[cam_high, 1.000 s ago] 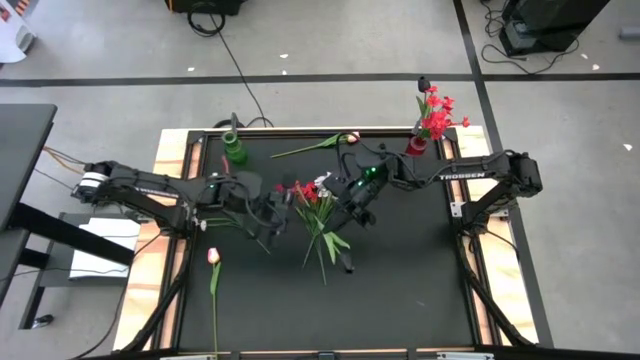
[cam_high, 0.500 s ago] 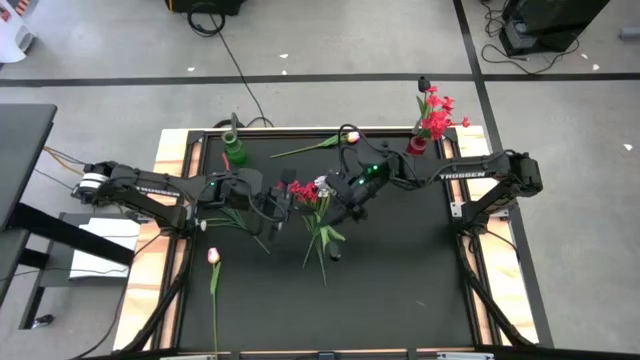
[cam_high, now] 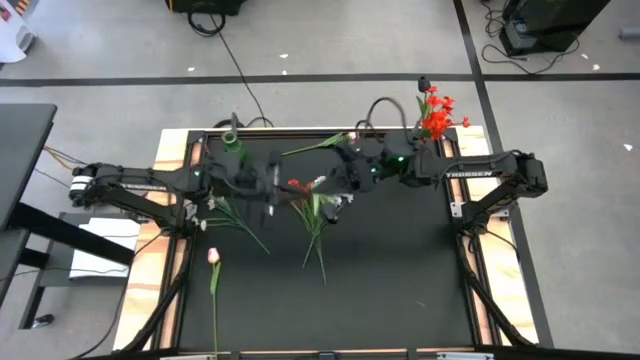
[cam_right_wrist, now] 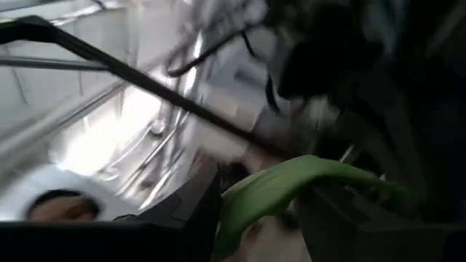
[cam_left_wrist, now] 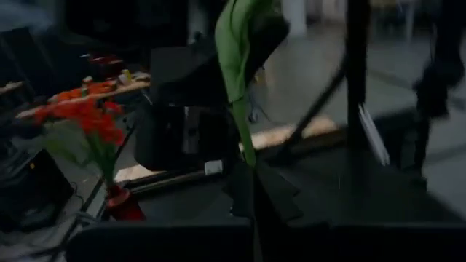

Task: Sort flowers into vase by color
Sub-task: Put the black tulip into the red flower vase

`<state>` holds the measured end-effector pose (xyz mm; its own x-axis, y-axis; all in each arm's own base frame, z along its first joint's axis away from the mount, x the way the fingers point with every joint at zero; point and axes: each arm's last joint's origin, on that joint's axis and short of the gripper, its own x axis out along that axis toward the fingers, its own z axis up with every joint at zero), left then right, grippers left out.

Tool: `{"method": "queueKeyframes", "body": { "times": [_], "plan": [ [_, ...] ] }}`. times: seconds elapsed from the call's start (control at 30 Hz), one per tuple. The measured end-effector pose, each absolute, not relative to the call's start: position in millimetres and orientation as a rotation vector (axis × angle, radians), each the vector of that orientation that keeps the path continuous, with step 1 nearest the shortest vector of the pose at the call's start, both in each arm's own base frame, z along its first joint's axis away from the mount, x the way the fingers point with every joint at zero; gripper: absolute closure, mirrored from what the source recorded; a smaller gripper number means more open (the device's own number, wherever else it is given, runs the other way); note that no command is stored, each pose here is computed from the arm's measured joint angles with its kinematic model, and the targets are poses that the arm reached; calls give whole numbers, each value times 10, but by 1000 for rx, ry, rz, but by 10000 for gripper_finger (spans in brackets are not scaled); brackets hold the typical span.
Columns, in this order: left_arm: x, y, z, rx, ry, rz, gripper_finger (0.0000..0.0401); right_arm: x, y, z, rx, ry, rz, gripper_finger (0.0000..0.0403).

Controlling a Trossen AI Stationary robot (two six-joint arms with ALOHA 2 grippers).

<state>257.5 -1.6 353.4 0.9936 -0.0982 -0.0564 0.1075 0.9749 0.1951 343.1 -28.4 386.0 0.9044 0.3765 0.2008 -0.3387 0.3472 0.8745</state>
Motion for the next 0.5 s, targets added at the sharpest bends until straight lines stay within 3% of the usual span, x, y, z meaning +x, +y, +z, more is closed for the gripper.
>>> {"method": "queueKeyframes", "body": {
  "times": [0.23,0.33,0.5],
  "plan": [
    [2319,243,3771,63,-73,-133,401,3253,-336,4132,657,-301,267,227],
    [2292,247,3729,79,-31,-150,401,3100,-382,4327,640,-423,228,227],
    [2275,258,3705,71,3,-130,401,3060,-393,4363,637,-446,311,221]
  ]
}}
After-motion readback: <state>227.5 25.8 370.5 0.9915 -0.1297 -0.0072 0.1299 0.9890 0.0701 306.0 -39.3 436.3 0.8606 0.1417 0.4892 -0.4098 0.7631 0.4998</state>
